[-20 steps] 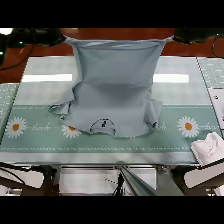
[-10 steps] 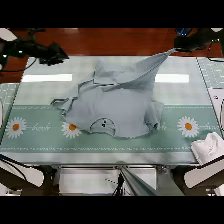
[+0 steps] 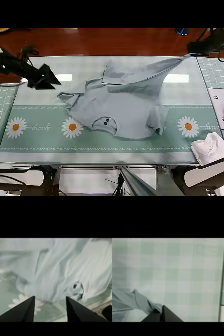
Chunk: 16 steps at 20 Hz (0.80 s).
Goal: Fold the shirts.
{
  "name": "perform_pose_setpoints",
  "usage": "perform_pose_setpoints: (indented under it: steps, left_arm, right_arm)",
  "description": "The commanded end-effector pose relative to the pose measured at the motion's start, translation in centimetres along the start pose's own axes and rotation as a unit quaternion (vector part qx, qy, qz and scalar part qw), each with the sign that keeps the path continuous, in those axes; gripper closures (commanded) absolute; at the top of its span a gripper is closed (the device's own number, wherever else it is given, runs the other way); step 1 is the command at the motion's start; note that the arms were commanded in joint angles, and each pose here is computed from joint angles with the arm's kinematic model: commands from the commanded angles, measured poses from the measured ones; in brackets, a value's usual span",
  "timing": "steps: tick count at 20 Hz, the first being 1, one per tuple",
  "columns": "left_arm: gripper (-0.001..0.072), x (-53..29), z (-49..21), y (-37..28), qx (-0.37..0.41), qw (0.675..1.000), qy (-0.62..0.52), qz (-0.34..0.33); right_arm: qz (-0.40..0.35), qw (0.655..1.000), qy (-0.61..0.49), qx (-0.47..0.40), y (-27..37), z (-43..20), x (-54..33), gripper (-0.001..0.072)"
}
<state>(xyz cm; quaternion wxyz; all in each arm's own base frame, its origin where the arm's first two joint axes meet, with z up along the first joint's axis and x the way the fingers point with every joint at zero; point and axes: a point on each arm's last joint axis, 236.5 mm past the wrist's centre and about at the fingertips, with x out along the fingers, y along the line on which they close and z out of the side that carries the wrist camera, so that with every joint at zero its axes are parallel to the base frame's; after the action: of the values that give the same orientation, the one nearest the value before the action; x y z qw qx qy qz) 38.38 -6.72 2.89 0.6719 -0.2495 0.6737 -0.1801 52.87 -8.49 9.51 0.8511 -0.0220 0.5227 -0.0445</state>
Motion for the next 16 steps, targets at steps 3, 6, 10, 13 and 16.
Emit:
perform_pose_setpoints:
  steps: [3,6,10,13,16]
  left_arm:
    - [0.0152,7.4,-7.9,0.2,-0.039,0.998,0.041,-0.041]
    - [0.0152,11.6,-10.3,-0.4,-0.061,0.995,0.053,-0.066]
    - [0.0152,14.9,-10.9,-1.0,-0.059,0.996,0.035,-0.054]
    - [0.0152,16.0,-9.5,-2.0,-0.047,0.998,-0.001,-0.050]
    - [0.0152,16.9,-8.8,-2.2,-0.056,0.997,-0.013,-0.051]
  right_arm:
    - [-0.013,0.997,0.054,0.054,-5.2,-3.4,-0.2,0.0691]
    - [-0.005,0.996,0.058,0.070,-6.2,-3.9,-0.3,0.0691]
    - [-0.010,0.996,0.050,0.068,-6.5,-3.6,-0.2,0.0692]
    - [-0.013,0.996,0.048,0.067,-6.6,-3.5,-0.2,0.0691]
    - [-0.013,0.996,0.049,0.067,-6.6,-3.5,-0.2,0.0691]
